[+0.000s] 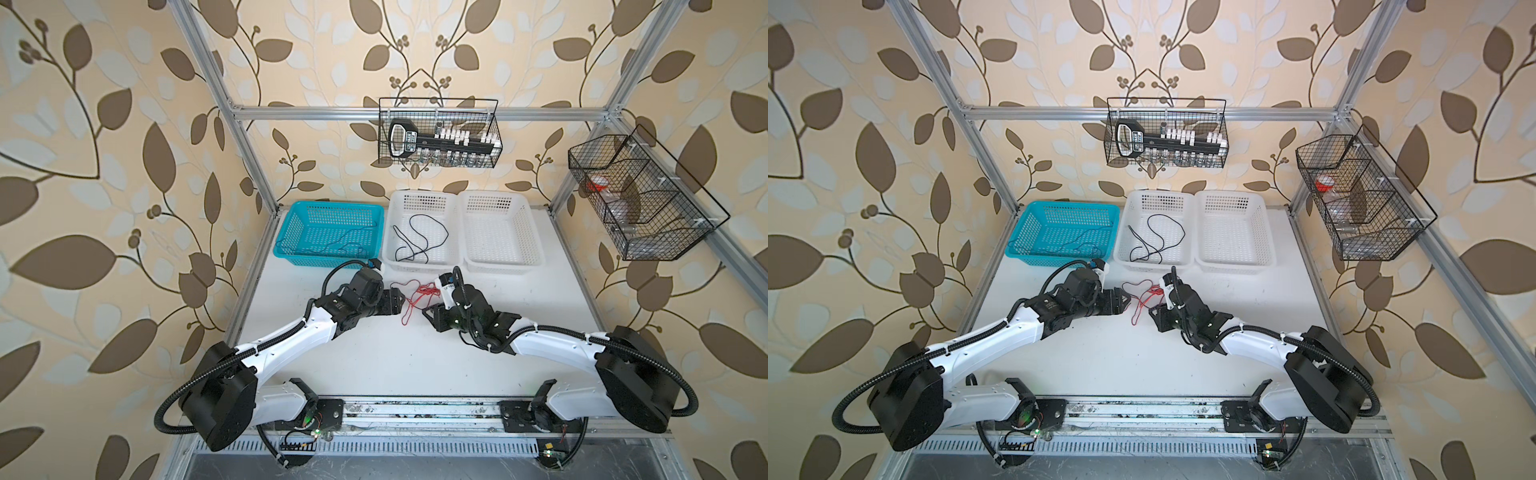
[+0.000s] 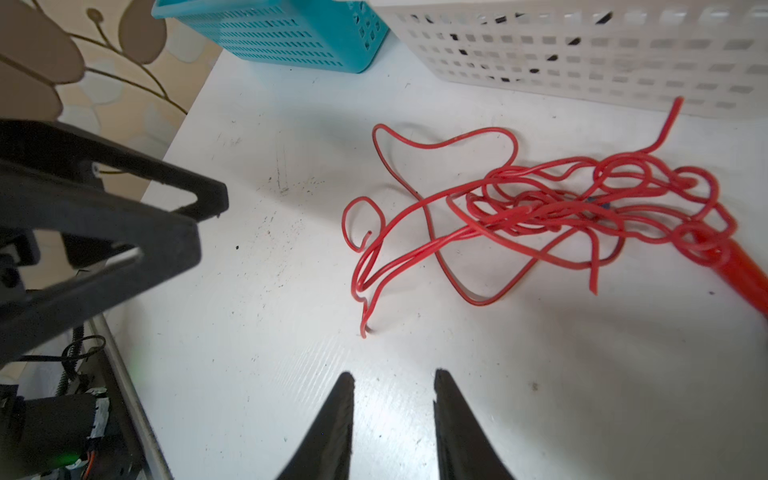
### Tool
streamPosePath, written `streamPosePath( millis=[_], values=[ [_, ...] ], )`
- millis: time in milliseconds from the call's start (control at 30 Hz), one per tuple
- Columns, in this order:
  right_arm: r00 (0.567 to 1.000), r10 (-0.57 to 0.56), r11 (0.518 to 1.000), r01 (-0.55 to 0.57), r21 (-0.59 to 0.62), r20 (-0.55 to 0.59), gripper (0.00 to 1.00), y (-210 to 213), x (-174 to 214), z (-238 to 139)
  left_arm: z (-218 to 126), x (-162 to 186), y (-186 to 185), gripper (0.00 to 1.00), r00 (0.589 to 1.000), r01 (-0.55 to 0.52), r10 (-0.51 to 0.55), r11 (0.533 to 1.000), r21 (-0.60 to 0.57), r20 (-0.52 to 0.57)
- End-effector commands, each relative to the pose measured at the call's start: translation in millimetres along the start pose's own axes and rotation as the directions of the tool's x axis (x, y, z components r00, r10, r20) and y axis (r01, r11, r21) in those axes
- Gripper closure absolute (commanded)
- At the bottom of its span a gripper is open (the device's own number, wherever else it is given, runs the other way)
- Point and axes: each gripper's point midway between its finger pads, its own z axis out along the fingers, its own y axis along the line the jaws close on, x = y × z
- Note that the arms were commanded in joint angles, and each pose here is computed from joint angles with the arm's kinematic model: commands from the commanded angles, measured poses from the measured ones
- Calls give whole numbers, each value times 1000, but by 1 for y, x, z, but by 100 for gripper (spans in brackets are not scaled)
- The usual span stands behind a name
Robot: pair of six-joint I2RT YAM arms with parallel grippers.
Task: Untangle the cables
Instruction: 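Move both grippers down to the red wire tangle, then grasp a red wire loop with the left gripper and lift it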
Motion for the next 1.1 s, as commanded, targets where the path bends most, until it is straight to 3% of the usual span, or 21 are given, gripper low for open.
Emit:
streamPosePath(
  millis=[0, 100, 533, 900, 1067],
  values=[
    [998, -10, 999, 9, 32, 55, 67, 1, -19, -6, 10, 5, -3, 36, 1000, -20, 21, 1000, -21, 11],
    [998, -19, 999, 15, 48, 65, 67, -1, -21, -10, 22, 12, -6, 45, 999, -52, 52, 998, -42, -4],
    [997, -39, 995, 32, 98, 71, 67, -11, -20, -21, 62, 21, -8, 68, 993, -111, 108, 990, -88, -48],
    [998, -36, 995, 31, 99, 52, 67, -13, -14, -17, 75, 21, -24, 70, 990, -143, 143, 990, -19, -12],
    [998, -33, 995, 28, 101, 51, 67, -14, -13, -18, 88, 25, -20, 78, 986, -168, 168, 986, -19, -6]
  ],
)
